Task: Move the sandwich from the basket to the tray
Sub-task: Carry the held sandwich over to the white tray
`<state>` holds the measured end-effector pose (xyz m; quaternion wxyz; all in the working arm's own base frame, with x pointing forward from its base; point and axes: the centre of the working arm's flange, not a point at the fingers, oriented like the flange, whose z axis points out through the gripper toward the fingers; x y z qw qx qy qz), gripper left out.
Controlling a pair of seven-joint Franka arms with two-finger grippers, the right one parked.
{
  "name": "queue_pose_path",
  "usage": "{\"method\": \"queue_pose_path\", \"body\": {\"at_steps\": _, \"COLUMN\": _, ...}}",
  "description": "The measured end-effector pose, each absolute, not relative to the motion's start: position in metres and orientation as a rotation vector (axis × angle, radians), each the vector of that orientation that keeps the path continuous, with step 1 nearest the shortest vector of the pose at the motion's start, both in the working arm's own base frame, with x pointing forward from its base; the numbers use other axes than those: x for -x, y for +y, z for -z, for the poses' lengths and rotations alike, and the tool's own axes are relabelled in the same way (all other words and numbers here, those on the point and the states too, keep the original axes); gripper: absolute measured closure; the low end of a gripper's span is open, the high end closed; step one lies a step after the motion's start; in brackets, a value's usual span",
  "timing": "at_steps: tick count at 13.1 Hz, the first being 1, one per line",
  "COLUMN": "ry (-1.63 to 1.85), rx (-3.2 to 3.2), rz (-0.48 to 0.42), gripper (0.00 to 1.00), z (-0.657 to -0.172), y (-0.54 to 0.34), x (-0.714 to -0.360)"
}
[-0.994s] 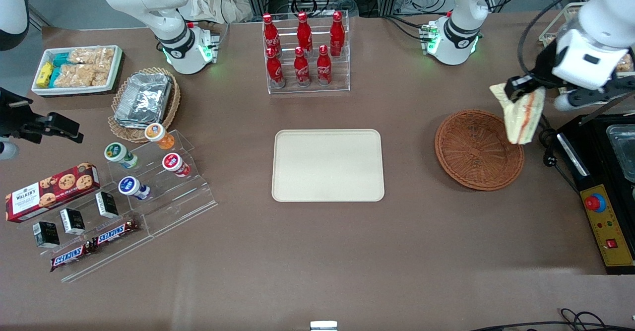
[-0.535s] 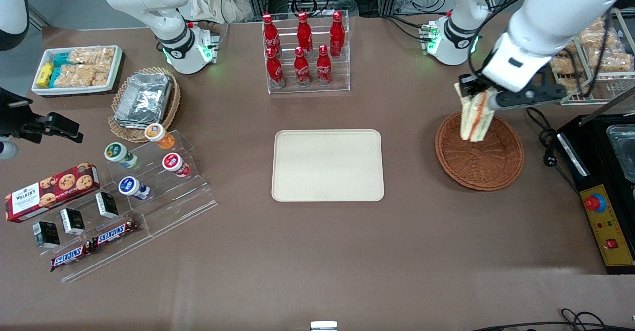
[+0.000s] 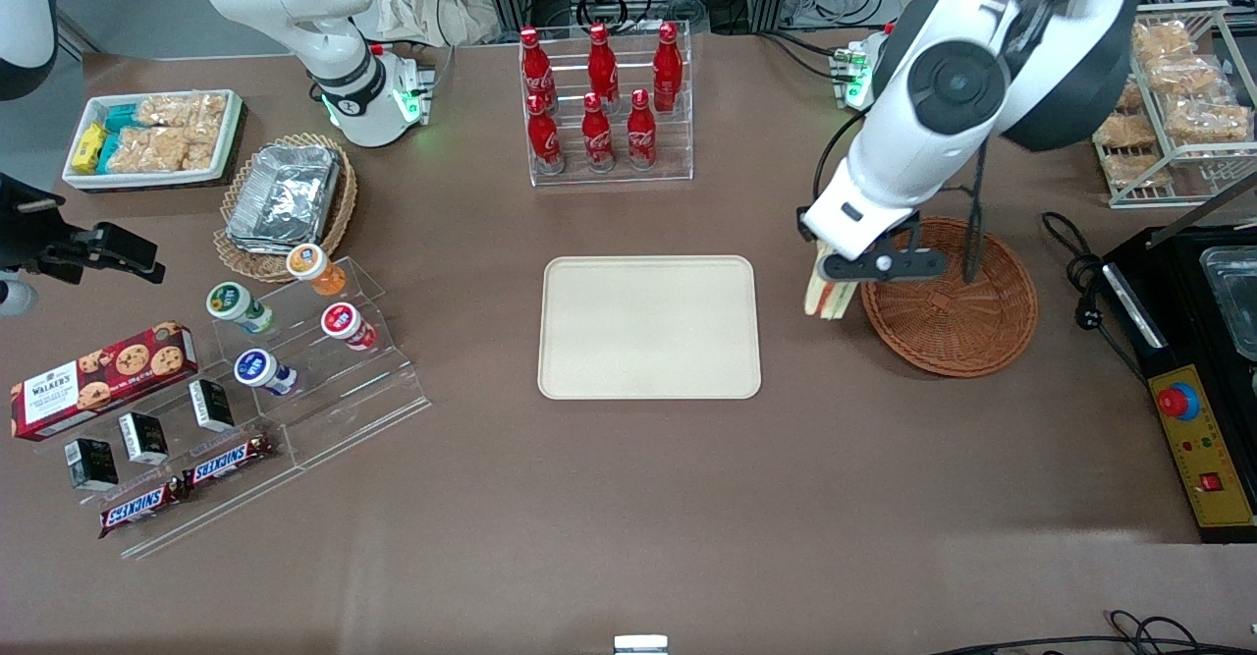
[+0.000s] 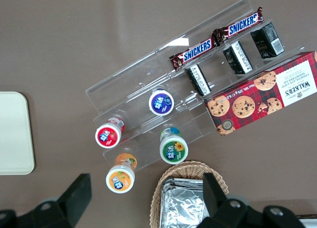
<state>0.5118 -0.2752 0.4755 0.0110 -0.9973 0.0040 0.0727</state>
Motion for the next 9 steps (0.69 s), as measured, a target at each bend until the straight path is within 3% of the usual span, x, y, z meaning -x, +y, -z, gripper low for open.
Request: {"method": "queue_pose_path", "body": {"at_steps": 9, "ry": -0.055, "rx": 3.099, "rz": -0.244, "gripper": 0.75, "z": -0.352, "y": -0.336, "x": -0.524}}
